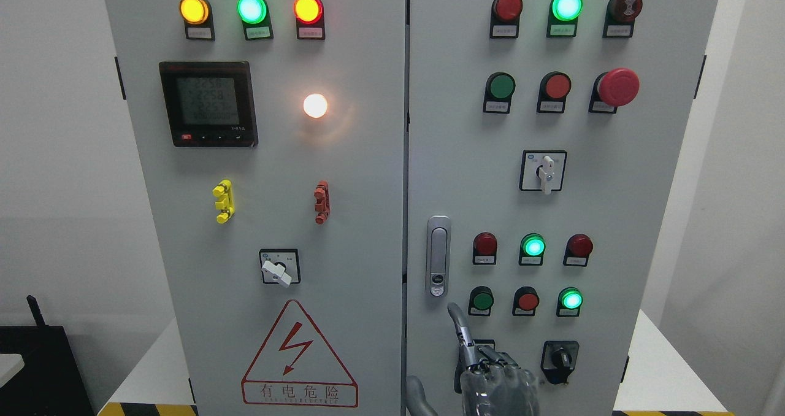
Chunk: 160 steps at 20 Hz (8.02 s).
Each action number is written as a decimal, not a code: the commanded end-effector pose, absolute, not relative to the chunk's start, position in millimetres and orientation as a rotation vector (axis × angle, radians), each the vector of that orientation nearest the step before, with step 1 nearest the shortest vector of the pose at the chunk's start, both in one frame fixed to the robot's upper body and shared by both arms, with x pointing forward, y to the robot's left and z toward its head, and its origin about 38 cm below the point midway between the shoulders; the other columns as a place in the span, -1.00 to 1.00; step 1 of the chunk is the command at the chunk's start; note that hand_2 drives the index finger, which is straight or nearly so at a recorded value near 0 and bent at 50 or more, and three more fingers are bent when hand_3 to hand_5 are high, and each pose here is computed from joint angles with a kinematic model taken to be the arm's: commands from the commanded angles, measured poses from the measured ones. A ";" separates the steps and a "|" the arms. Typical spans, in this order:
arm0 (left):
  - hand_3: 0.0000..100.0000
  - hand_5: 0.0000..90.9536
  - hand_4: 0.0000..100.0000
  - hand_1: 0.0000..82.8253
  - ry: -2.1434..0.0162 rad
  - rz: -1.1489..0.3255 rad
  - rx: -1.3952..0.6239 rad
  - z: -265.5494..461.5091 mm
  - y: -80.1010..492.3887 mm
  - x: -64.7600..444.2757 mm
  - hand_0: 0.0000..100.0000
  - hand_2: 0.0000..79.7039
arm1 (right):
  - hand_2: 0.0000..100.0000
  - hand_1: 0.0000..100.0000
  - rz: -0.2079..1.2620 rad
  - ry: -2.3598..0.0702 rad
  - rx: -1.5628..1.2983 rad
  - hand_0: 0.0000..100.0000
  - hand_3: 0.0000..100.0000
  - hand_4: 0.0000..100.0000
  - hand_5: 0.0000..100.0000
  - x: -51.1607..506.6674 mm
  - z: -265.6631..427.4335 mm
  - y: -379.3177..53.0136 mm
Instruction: Release door handle
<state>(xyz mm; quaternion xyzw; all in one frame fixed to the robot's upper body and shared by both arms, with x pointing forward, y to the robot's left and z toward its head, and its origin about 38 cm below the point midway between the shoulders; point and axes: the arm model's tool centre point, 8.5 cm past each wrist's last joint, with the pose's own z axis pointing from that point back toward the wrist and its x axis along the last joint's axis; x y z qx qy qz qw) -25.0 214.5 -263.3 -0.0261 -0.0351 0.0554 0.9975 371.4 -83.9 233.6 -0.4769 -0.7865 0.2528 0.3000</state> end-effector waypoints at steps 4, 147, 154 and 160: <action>-1.00 -1.00 -1.00 -0.06 -0.085 0.098 -0.055 -263.7 214.4 -19.8 -0.76 -1.00 | -0.95 -0.13 0.833 -1.930 -1.305 -0.40 1.00 1.00 1.00 401.7 205.7 -73.1; -1.00 -1.00 -1.00 -0.06 -0.085 0.098 -0.056 -263.7 213.4 -19.8 -0.76 -1.00 | 0.79 -0.35 0.627 -2.087 -1.361 -0.24 1.00 1.00 0.98 365.9 239.1 -114.5; -1.00 -1.00 -1.00 -0.06 -0.085 0.098 -0.056 -263.7 213.4 -19.8 -0.76 -1.00 | 0.87 -0.37 0.613 -2.105 -1.374 -0.35 1.00 1.00 0.98 372.2 253.0 -115.7; -1.00 -1.00 -1.00 -0.06 -0.085 0.098 -0.056 -263.7 213.4 -19.8 -0.76 -1.00 | 1.00 -0.53 0.660 -2.098 -1.358 -0.38 1.00 1.00 0.99 389.6 268.0 -111.4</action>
